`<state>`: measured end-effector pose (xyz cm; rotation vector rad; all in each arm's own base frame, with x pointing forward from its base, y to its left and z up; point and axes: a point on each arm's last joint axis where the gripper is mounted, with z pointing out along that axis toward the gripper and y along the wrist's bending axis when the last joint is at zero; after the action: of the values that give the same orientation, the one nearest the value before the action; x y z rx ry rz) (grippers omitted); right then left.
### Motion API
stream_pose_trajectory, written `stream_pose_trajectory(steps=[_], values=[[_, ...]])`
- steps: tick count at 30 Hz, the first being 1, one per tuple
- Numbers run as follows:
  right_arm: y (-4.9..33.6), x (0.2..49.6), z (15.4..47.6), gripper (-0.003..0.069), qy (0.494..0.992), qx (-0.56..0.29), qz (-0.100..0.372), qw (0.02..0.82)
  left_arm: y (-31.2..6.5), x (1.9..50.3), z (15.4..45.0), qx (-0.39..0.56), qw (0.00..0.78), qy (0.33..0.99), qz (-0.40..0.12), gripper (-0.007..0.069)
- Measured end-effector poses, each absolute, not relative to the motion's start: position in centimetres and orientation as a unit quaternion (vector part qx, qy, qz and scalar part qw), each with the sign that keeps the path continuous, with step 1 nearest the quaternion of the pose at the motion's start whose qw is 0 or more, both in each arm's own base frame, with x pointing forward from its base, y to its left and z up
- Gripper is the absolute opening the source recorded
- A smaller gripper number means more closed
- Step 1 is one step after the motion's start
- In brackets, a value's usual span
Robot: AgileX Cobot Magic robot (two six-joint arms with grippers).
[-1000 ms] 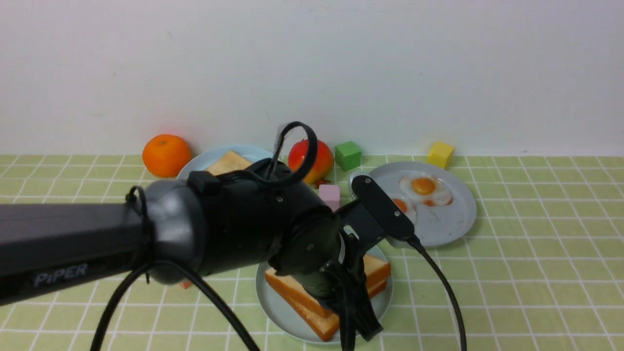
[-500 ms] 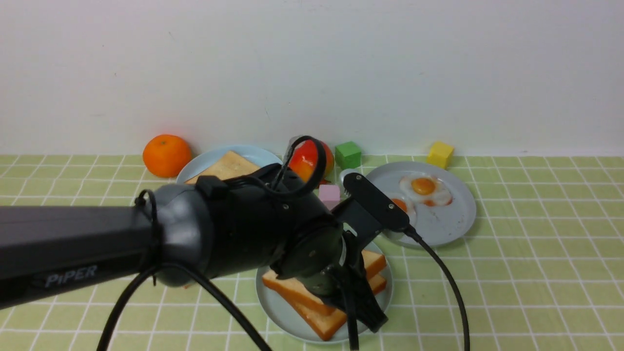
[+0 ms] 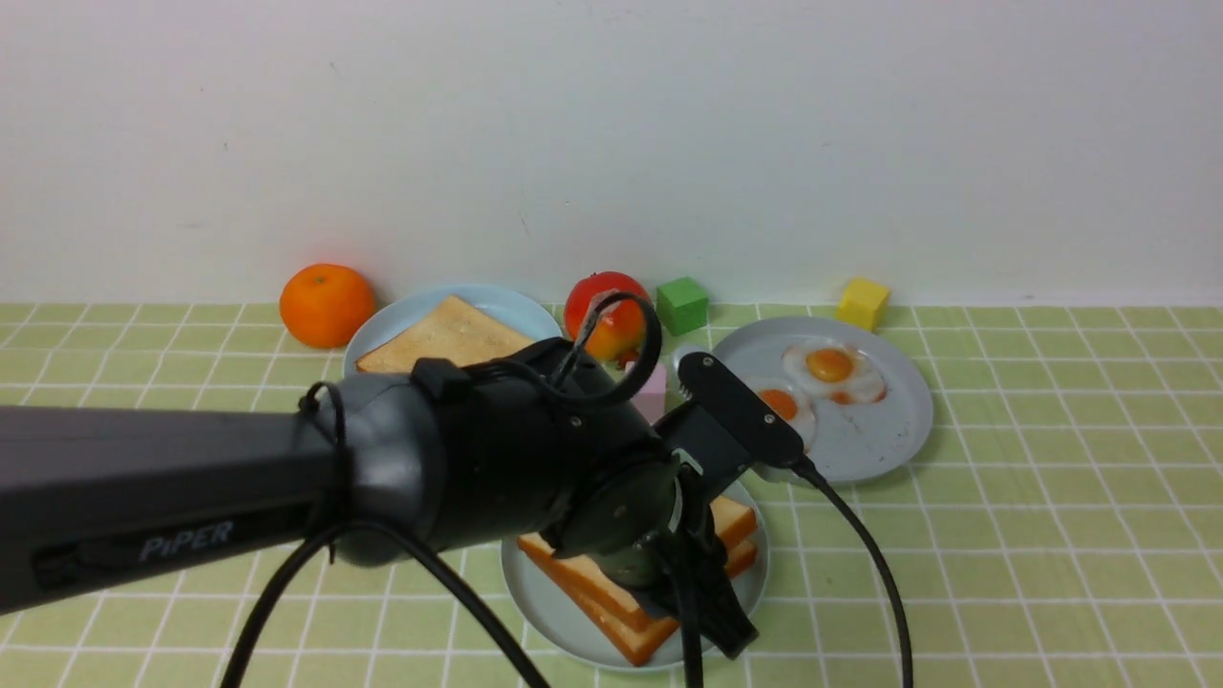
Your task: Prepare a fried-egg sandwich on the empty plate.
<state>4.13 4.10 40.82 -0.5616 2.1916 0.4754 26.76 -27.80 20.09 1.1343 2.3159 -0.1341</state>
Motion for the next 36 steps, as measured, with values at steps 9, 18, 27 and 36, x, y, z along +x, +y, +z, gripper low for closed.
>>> stream_pose_trajectory(steps=[9, 18, 27, 36], values=[[4.2, 4.0, 40.8, 0.004, 0.868, -0.224, 0.192, 0.399, -27.9, 26.6, 20.1, 0.41, 0.271, 0.869, -0.061, 0.0286], [4.1, 4.1, 40.8, 0.0049, 0.869, -0.223, 0.189, 0.4, -24.4, 22.5, 32.5, 0.336, 0.375, 0.846, -0.174, 0.015], [3.4, 3.3, 40.7, 0.0048, 0.866, -0.221, 0.164, 0.419, -14.3, 13.0, 37.6, 0.289, 0.523, 0.756, -0.266, -0.0013], [1.3, -0.8, 36.9, 0.0001, 0.86, -0.163, 0.156, 0.458, -8.0, 7.3, 29.4, 0.246, 0.596, 0.694, -0.319, -0.0013]])
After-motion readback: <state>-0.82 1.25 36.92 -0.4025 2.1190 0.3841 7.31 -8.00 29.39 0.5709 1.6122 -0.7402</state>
